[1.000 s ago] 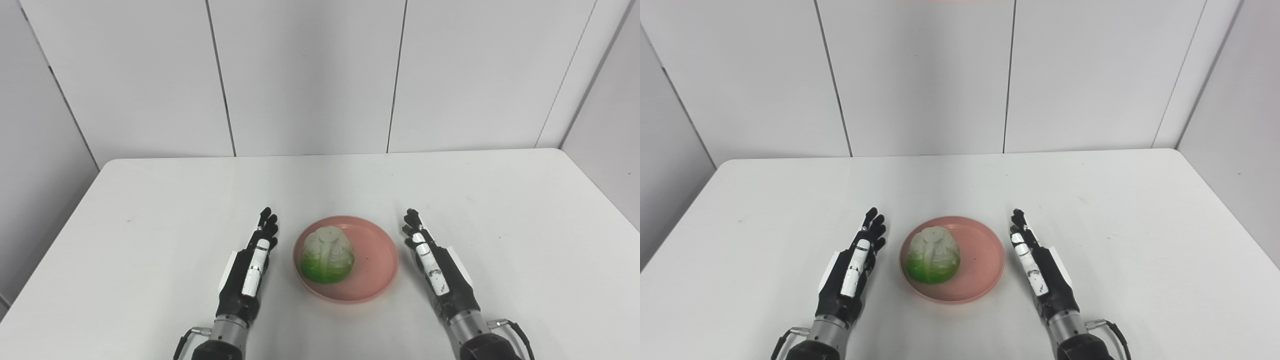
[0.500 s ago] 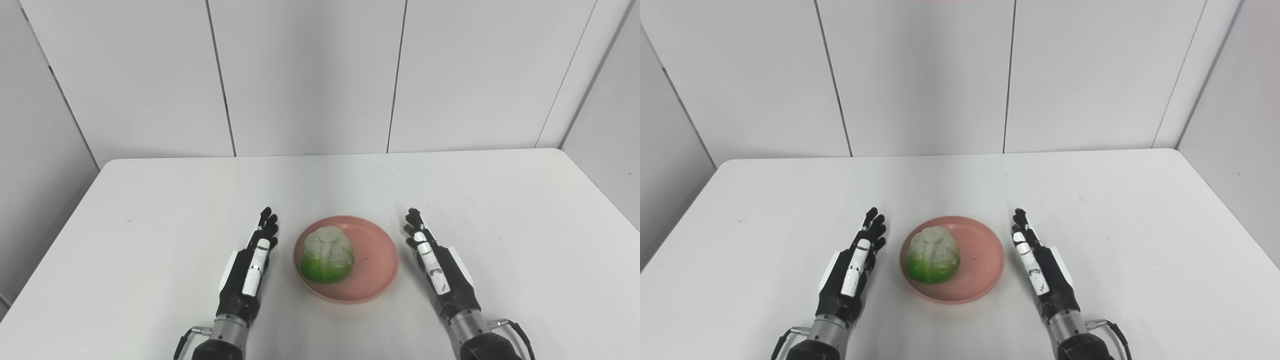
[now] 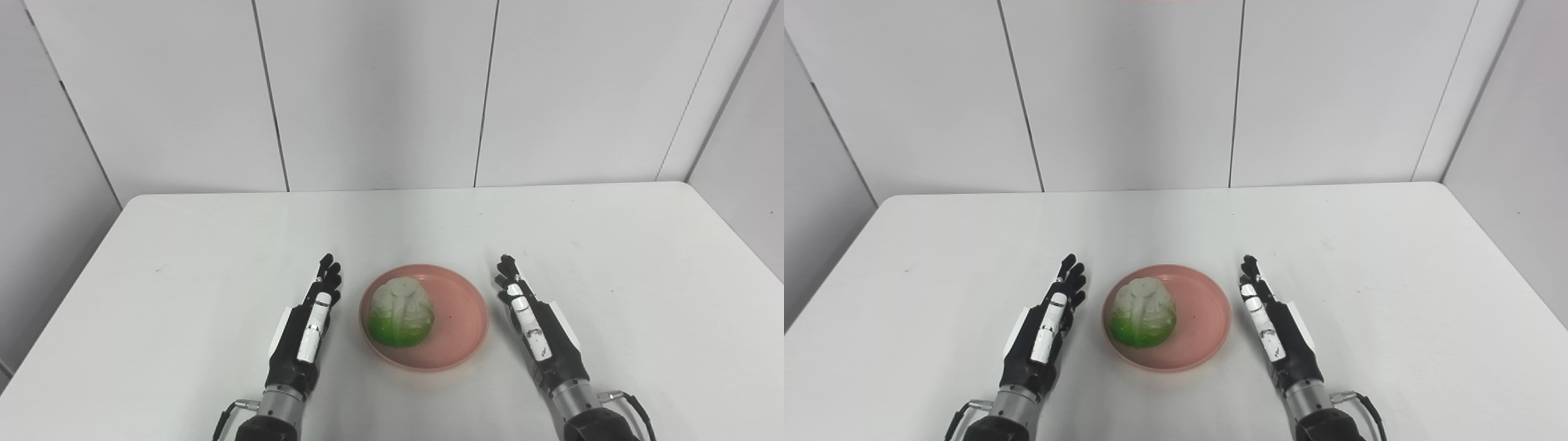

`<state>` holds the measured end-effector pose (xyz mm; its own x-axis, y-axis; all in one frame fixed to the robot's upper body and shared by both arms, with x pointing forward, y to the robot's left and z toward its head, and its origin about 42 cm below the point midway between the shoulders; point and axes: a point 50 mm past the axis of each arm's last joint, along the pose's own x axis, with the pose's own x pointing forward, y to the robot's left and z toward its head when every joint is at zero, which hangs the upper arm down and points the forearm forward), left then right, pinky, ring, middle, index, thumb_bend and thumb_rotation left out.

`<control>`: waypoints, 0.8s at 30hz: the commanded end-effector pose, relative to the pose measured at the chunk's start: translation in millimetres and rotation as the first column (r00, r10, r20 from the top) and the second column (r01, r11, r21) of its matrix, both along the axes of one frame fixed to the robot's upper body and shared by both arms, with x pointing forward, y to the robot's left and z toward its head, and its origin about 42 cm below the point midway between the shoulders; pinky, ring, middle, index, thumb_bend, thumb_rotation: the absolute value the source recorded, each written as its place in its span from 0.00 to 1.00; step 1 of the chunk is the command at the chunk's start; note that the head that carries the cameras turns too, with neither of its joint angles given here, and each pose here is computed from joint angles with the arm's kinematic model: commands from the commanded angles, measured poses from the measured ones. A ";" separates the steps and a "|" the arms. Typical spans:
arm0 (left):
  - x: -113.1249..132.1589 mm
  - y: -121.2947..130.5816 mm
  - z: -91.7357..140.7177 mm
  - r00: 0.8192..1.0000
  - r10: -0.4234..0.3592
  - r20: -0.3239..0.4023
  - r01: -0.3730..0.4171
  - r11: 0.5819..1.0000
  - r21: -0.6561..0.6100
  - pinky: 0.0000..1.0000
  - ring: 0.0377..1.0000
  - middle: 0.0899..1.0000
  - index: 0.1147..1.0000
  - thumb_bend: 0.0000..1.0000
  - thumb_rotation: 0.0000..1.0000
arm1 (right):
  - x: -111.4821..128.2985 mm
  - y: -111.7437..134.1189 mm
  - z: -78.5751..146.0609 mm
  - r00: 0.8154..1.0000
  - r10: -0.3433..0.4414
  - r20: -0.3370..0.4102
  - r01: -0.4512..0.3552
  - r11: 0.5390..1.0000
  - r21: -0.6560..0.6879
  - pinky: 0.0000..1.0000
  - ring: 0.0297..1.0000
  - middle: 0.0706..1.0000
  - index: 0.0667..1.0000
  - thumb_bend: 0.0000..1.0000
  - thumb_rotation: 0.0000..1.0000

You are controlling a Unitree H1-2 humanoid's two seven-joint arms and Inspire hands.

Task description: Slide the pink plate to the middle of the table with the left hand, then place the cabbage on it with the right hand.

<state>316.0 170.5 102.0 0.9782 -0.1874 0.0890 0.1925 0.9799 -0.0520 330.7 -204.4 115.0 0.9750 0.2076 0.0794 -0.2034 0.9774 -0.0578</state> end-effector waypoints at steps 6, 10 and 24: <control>-18.4 8.9 -34.2 0.993 0.021 -0.113 -0.019 1.000 0.014 1.00 1.00 1.00 1.00 0.36 1.00 | -8.2 2.3 -17.3 0.998 -0.014 -0.060 0.015 1.000 0.018 1.00 1.00 1.00 1.00 0.24 1.00; -18.5 8.7 -33.3 0.994 0.019 -0.110 -0.018 1.000 0.014 1.00 1.00 1.00 1.00 0.36 1.00 | -7.9 2.0 -17.1 0.998 -0.012 -0.058 0.013 1.000 0.018 1.00 1.00 1.00 1.00 0.24 1.00; -17.8 9.4 -32.1 0.994 0.016 -0.106 -0.014 1.000 0.018 1.00 1.00 1.00 1.00 0.35 1.00 | -7.7 1.9 -16.7 0.998 -0.014 -0.058 0.015 1.000 0.012 1.00 1.00 1.00 1.00 0.24 1.00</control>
